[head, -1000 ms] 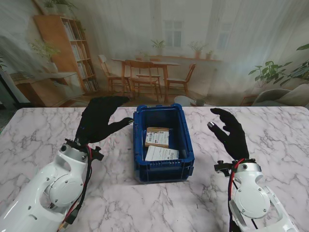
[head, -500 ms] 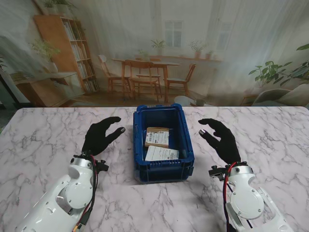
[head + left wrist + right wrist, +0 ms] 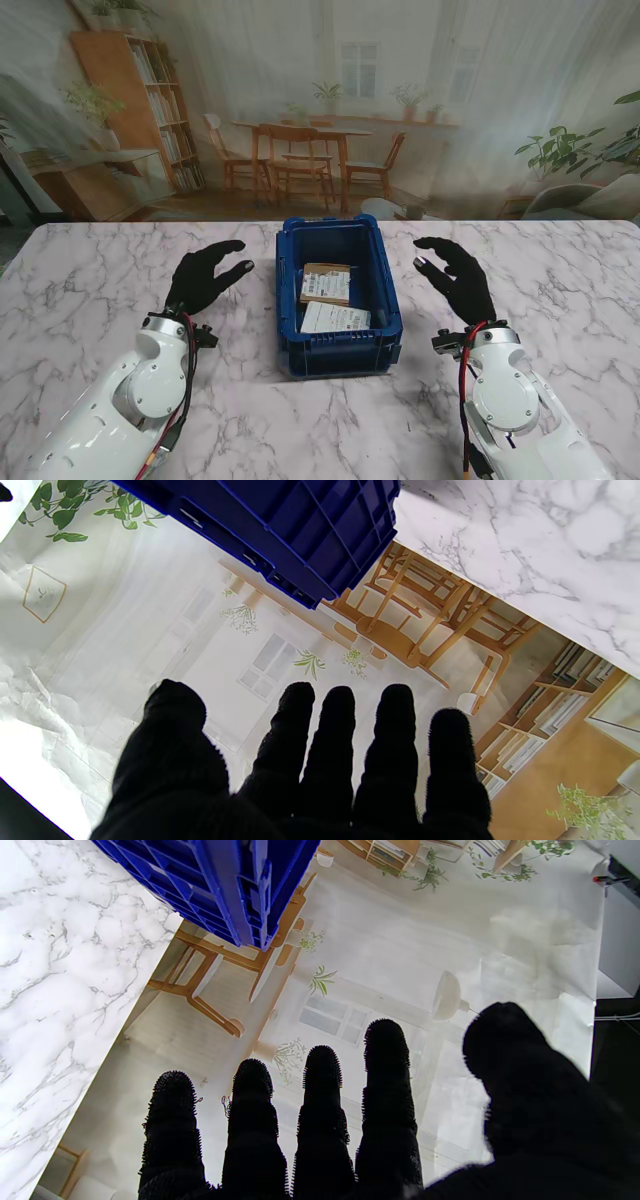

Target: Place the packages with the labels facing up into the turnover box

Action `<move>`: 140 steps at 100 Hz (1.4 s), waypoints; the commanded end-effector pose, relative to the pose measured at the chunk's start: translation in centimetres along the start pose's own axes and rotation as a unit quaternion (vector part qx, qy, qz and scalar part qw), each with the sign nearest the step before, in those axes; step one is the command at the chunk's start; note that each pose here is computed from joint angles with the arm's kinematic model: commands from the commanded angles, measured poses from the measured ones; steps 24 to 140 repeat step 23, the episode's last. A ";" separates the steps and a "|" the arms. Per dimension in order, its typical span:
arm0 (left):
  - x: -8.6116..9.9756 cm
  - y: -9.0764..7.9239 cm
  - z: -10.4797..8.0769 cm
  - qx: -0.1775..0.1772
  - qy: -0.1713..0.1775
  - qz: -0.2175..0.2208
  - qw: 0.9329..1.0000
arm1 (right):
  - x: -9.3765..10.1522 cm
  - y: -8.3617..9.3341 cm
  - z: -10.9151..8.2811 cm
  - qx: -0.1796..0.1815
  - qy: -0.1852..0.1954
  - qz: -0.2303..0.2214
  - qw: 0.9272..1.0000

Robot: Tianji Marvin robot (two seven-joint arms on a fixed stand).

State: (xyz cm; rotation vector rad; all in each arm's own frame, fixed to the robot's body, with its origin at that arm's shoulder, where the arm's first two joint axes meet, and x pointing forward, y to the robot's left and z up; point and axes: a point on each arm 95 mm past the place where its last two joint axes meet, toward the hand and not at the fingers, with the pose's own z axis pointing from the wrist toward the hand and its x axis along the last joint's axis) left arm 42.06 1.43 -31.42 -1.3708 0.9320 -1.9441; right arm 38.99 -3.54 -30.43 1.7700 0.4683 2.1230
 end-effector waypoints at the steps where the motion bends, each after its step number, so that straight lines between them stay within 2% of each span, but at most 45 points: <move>1: -0.3 0.0 -0.1 -0.011 -0.007 0.003 1.000 | -0.1 -0.4 -0.2 0.002 -0.006 0.002 1.000; 23: -0.1 -0.4 -0.8 -0.014 0.002 0.010 1.000 | 0.5 -0.5 -1.1 0.001 0.000 0.009 1.000; 140: -0.1 -0.4 -0.8 -0.014 0.002 0.010 1.000 | 0.5 -0.5 -1.1 0.001 0.000 0.009 1.000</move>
